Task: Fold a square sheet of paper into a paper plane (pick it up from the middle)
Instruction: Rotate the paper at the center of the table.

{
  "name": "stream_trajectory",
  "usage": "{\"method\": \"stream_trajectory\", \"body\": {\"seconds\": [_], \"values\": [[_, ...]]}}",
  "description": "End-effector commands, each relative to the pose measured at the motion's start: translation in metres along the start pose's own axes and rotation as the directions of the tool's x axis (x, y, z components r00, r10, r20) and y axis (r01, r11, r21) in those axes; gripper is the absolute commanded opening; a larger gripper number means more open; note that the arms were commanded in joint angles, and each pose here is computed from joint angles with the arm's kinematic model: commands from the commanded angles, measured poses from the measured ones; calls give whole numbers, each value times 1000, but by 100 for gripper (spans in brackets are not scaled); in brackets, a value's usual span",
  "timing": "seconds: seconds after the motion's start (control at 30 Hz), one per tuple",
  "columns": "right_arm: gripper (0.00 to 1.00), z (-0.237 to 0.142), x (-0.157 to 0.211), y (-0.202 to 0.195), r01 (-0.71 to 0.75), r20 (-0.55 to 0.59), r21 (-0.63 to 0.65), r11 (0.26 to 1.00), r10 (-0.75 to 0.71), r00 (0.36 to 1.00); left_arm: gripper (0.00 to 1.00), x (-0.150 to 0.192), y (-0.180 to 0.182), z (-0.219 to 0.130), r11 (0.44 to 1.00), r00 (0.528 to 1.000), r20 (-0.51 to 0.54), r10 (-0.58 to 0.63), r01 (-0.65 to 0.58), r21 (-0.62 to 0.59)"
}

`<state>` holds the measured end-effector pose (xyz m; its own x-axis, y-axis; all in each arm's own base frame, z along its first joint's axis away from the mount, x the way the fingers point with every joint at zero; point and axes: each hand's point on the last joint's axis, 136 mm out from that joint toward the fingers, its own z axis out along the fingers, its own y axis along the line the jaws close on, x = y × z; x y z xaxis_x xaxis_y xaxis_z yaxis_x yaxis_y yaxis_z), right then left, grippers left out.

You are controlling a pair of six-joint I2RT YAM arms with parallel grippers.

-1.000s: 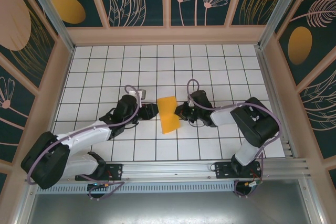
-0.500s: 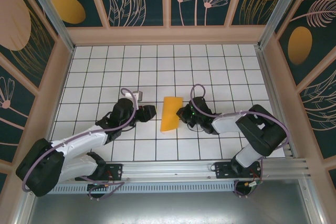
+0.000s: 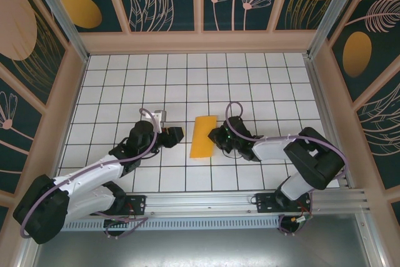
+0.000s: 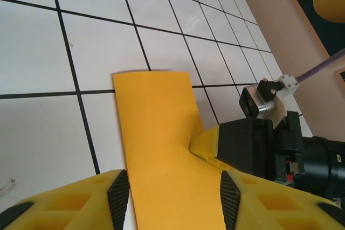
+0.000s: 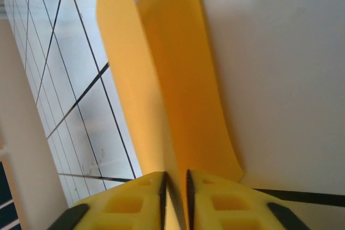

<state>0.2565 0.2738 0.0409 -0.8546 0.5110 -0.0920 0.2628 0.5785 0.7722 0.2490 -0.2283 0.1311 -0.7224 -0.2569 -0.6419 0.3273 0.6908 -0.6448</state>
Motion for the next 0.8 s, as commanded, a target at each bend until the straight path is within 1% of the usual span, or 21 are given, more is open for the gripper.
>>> {"method": "stream_trajectory", "body": {"seconds": [0.0, 0.13, 0.3, 0.4, 0.43, 0.5, 0.6, 0.77], "values": [[26, -1, -1, 21, 115, -65, -64, 991, -119, 991, 51, 1, -7, 0, 999, 1000, -3, 21, -21, 34], [28, 2, -3, 29, 170, -146, -124, 978, -187, 971, 52, -1, -8, 5, 1000, 1000, -17, 18, -17, 26], [33, -1, -12, 23, 222, -169, -133, 966, -243, 955, 52, 3, -10, 13, 999, 998, -55, 11, -9, 35], [33, -2, -14, 24, 235, -194, -178, 956, -268, 944, 53, 8, -11, 19, 999, 996, -85, 25, -22, 39], [33, -1, -11, 25, 240, -214, -193, 951, -280, 936, 53, 11, -12, 22, 999, 995, -98, 36, -33, 40], [31, -1, -23, 23, 230, -197, -184, 955, -266, 944, 54, 17, -14, 26, 998, 990, -127, 58, -54, 32], [30, 2, -24, 22, 225, -211, -197, 954, -266, 941, 56, 30, -14, 29, 993, 979, -166, 114, -116, -6], [19, 10, -23, 20, 194, -238, -204, 960, -241, 941, 58, 50, -15, 31, 964, 950, -209, 230, -252, -82]]}}
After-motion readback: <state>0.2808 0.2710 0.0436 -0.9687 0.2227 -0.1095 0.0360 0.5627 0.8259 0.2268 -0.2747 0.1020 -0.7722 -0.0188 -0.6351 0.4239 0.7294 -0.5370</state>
